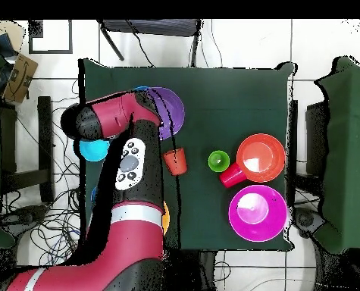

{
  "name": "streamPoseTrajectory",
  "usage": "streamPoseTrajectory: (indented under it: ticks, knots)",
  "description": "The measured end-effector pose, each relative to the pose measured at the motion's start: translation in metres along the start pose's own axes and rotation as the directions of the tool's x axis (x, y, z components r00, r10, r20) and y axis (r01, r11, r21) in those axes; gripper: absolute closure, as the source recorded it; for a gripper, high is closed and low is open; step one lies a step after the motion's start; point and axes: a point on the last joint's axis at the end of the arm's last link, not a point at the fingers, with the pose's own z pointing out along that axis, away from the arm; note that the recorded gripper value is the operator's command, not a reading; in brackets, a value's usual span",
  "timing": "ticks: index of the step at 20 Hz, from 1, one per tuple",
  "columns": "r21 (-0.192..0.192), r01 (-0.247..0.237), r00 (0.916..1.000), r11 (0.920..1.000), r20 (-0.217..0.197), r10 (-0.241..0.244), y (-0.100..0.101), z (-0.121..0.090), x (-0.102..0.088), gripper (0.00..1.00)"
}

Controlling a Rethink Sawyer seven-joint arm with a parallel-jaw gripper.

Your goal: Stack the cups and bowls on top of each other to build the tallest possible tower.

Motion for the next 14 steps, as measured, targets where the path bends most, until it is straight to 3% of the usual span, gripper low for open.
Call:
streamPoseTrajectory:
  ticks: [6,14]
  knots:
    - [0.010,-0.004,0.9999,0.9999,-0.013,0.004,0.004,-0.003,0.005,1.00]
    - [0.049,0.004,0.9960,0.9988,-0.089,0.001,0.011,-0.002,0.020,1.00]
